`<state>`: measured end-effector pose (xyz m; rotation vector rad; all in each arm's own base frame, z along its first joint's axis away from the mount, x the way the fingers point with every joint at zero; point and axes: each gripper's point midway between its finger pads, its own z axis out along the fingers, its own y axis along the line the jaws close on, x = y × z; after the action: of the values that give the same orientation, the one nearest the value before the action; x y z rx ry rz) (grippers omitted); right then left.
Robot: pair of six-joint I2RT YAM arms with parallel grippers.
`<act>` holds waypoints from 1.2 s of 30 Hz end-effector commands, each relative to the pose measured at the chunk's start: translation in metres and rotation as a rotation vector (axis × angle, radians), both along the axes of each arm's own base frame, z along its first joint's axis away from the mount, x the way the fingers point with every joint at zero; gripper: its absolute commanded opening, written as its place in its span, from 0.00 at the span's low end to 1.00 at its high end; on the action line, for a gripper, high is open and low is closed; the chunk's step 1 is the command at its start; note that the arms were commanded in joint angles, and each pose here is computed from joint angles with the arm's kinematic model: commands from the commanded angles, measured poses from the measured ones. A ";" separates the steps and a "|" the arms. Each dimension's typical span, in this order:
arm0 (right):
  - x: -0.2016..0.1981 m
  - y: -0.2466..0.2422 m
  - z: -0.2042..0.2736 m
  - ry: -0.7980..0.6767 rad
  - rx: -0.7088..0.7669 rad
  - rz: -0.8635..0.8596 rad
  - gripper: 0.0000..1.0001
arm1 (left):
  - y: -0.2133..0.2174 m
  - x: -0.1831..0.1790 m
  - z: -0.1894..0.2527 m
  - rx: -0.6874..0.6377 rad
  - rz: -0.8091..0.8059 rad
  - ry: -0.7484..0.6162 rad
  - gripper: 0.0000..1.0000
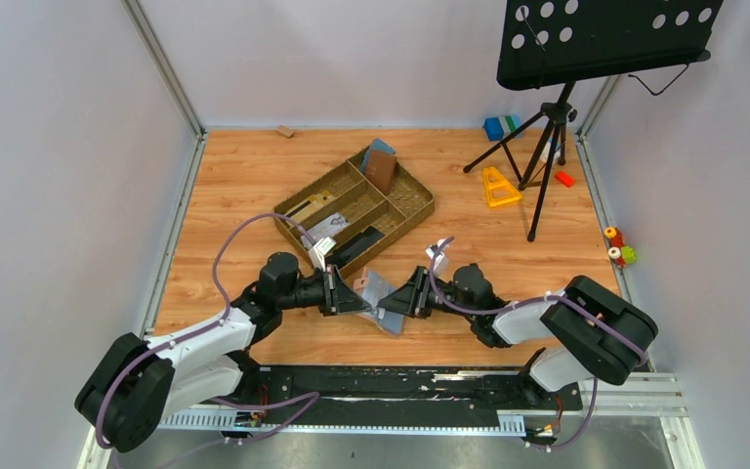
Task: Take the credit cards out of the card holder
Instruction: Remove the credit card from the card holder.
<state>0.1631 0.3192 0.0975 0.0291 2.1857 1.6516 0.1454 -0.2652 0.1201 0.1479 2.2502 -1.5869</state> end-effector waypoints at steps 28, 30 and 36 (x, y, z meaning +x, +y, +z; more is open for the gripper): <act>0.007 -0.047 0.035 -0.044 -0.031 -0.180 0.00 | 0.004 0.014 0.046 -0.207 0.119 -0.142 0.00; 0.011 -0.058 0.028 -0.026 -0.097 -0.230 0.00 | 0.006 0.016 0.043 -0.188 0.138 -0.141 0.00; 0.029 -0.097 0.035 -0.091 -0.234 -0.427 0.00 | 0.028 0.023 -0.011 0.132 0.188 -0.102 0.00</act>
<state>0.1720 0.2530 0.1336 0.2453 2.1129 1.4010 0.1599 -0.2512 0.1322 0.0061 2.0955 -1.5373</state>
